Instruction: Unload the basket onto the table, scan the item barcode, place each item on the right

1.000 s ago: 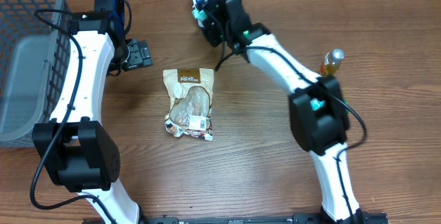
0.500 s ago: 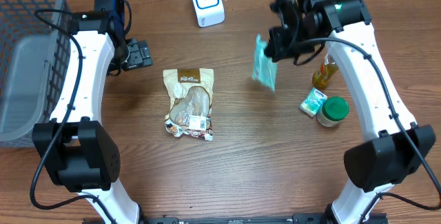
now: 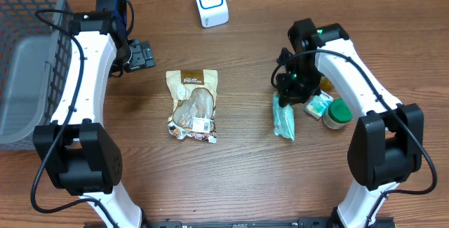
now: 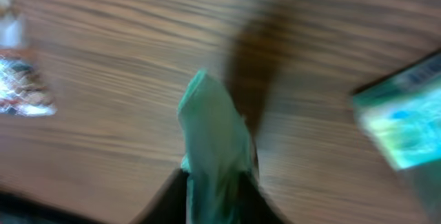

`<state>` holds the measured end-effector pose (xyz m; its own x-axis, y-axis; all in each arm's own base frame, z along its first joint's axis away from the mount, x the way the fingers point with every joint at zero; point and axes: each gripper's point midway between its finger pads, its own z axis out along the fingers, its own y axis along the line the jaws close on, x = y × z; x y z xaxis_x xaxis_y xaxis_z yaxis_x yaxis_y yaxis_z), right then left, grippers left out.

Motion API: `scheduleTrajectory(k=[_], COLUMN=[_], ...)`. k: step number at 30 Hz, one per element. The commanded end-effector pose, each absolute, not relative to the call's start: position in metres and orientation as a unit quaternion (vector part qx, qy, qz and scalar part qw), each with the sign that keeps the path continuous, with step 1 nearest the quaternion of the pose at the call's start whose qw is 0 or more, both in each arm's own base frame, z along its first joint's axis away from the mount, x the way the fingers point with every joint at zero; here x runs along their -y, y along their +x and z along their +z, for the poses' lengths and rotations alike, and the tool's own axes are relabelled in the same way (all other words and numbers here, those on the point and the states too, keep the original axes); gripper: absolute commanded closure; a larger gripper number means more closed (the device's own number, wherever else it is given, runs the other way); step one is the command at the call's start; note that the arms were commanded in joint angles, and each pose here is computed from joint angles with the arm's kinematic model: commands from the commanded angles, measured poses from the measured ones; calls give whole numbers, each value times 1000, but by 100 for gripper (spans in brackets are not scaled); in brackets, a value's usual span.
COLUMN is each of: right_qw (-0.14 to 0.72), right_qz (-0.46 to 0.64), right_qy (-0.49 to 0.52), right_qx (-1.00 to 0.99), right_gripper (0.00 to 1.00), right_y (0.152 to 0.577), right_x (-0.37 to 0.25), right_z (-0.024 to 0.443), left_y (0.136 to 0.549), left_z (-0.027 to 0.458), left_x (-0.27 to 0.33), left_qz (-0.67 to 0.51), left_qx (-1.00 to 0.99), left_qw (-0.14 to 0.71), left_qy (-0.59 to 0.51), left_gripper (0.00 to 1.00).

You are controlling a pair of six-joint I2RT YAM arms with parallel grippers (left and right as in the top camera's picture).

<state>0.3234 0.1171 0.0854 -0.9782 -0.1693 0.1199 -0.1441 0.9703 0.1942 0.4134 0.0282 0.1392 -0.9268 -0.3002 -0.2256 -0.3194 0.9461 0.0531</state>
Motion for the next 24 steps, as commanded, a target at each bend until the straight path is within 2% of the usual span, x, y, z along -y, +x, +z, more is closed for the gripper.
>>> scheduleTrajectory(k=[1,3,5,7,9,13,17,24], right_qw=[38,11,-14,-38,-45,-2,45,78], right_qz=[-20,-11,-13,-19,-25,-73,-67,-48], right_qy=[82,65,56,25,-8,-10,10,24], right_qx=[996,998,998,999,999,997,997,995], right_gripper=[48,21,13,10,9,19,28,31], right_y=[336,349,362,373,377,355,327,296], right_x=[-94,-92,-95,-98,-102,-130,-142,-171], right_z=[82,81,81,82,82,83,83,84], left_y=[417,417,417,417,417,417,417,417], left_z=[150,150,150,150,150,150,150,150], left_x=[-28,-28,-28,-28,-28,-28,-28,-28], left_qz=[48,48,48,48,48,48,48,48], left_qx=[-979,-979,-979,-979,-979,-979,-979,-979], left_qw=[125,125,125,125,125,125,125,125], left_qy=[-154,-154,-154,-154,-154,-154,-154,-154], left_gripper=[0,0,0,1,0,1,0,0])
